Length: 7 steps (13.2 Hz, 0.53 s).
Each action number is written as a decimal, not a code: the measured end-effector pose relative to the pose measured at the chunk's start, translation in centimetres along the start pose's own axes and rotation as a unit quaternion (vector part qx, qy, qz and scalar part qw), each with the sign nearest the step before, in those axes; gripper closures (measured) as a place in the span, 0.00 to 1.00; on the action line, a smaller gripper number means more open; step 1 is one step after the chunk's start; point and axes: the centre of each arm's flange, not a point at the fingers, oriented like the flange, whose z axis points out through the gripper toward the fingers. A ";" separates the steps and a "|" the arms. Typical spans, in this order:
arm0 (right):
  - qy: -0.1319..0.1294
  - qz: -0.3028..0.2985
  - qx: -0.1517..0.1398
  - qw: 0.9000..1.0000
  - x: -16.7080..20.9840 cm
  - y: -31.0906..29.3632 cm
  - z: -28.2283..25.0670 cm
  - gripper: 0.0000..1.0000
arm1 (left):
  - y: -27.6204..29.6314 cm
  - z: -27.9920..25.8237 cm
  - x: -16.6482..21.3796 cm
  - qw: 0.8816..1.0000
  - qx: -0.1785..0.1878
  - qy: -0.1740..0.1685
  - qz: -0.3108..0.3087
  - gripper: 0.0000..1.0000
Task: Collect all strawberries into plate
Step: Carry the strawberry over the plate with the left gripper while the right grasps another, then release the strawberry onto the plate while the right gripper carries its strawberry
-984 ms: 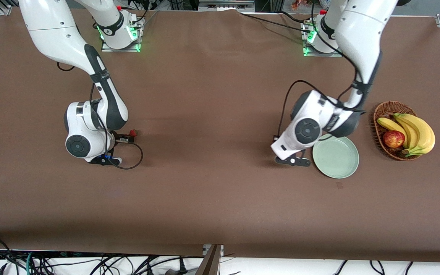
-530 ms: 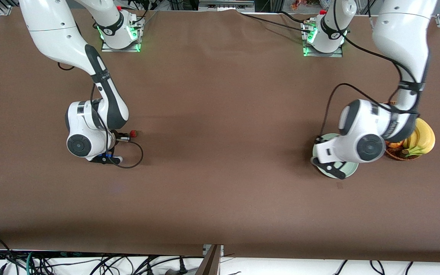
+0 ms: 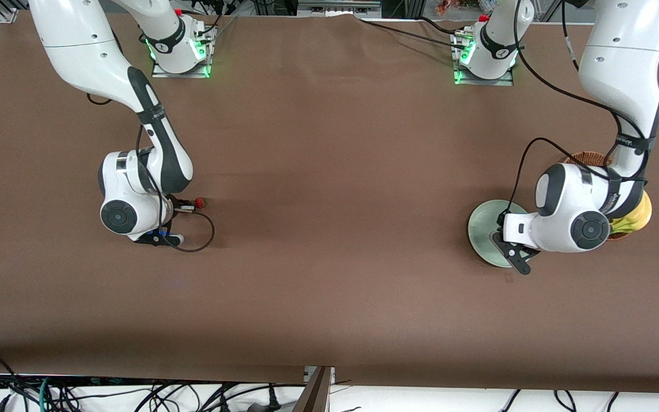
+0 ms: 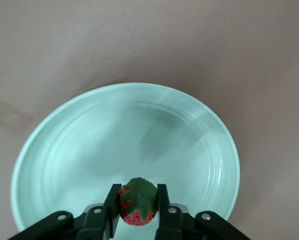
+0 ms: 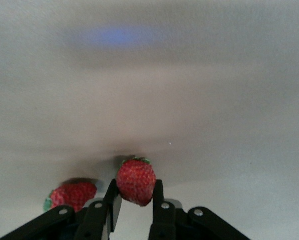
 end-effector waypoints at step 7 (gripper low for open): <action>0.017 0.014 0.097 0.995 -2.0 -8.3 -12.3 0.71 | 0.1 0.3 0.0 1.000 0.001 0.002 0.010 0.44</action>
